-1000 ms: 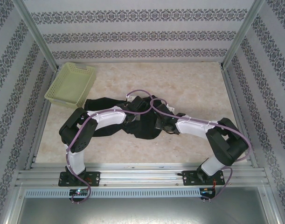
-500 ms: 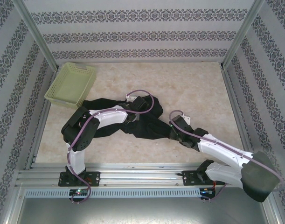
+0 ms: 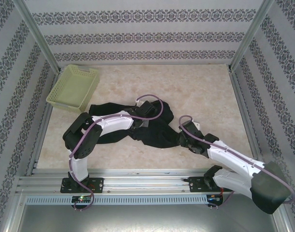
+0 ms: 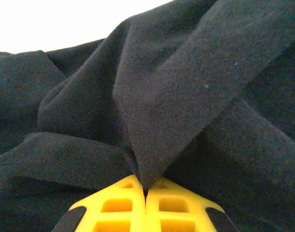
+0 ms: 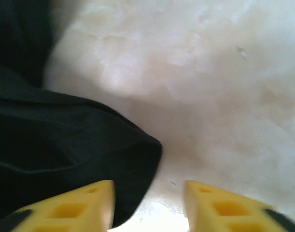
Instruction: Fold the inside-out t-shirt
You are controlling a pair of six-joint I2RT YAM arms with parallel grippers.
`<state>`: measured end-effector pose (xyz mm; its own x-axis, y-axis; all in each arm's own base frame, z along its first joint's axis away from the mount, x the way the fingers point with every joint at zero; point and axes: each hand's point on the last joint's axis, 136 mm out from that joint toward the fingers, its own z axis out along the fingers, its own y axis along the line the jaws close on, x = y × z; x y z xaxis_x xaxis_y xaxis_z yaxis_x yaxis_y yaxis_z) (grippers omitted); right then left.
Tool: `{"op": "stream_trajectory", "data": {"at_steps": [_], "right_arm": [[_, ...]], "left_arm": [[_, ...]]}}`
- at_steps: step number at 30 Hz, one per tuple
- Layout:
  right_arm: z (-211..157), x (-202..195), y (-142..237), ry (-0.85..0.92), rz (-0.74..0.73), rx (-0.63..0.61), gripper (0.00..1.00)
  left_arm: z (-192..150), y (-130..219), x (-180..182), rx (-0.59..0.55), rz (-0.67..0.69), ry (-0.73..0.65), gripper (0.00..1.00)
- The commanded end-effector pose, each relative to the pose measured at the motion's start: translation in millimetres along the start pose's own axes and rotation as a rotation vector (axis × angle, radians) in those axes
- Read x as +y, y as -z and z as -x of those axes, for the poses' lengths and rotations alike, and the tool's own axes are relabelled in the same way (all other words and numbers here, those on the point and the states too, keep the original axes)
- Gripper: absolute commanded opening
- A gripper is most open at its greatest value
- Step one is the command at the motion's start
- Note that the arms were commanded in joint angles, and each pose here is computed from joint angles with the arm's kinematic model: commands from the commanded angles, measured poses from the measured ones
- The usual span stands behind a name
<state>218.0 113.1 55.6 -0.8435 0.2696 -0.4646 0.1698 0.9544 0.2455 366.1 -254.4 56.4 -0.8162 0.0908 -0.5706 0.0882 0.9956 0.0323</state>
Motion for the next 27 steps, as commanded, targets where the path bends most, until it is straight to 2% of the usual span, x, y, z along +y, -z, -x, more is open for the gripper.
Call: {"op": "stream_trajectory", "data": {"at_steps": [1, 3, 6, 8, 10, 12, 14, 16, 18, 19, 22, 27], "right_arm": [[10, 31, 17, 0.116, 0.131, -0.048, 0.66], [9, 51, 23, 0.174, 0.186, -0.053, 0.77], [1, 77, 25, 0.297, 0.222, -0.057, 0.88], [-4, 87, 18, 0.338, 0.219, -0.044, 0.9], [-5, 90, 3, 0.34, 0.171, -0.016, 0.88], [-6, 94, -12, 0.352, 0.137, 0.005, 0.81], [-3, 97, -23, 0.363, 0.09, 0.014, 0.59], [7, 91, -26, 0.35, 0.001, 0.001, 0.26], [21, 76, -21, 0.328, -0.083, -0.051, 0.08], [28, 66, -16, 0.307, -0.117, -0.083, 0.02], [39, 34, -3, 0.214, -0.159, -0.119, 0.0], [47, 3, 22, 0.123, -0.129, -0.182, 0.0]], "left_arm": [[25, 33, -16, -0.061, -0.104, -0.007, 0.08], [25, 43, -11, -0.061, -0.104, -0.007, 0.16], [23, 58, 6, -0.07, -0.112, 0.027, 0.28], [20, 70, 22, -0.079, -0.113, 0.058, 0.33], [15, 84, 41, -0.094, -0.099, 0.081, 0.42], [9, 95, 67, -0.106, -0.051, 0.102, 0.5], [0, 101, 99, -0.104, 0.01, 0.151, 0.56], [-16, 104, 139, -0.075, 0.075, 0.237, 0.61], [-31, 103, 172, -0.05, 0.13, 0.313, 0.65], [-39, 102, 186, -0.038, 0.157, 0.338, 0.67], [-54, 93, 206, 0.02, 0.187, 0.383, 0.68], [-58, 66, 192, 0.101, 0.128, 0.388, 0.67]]}}
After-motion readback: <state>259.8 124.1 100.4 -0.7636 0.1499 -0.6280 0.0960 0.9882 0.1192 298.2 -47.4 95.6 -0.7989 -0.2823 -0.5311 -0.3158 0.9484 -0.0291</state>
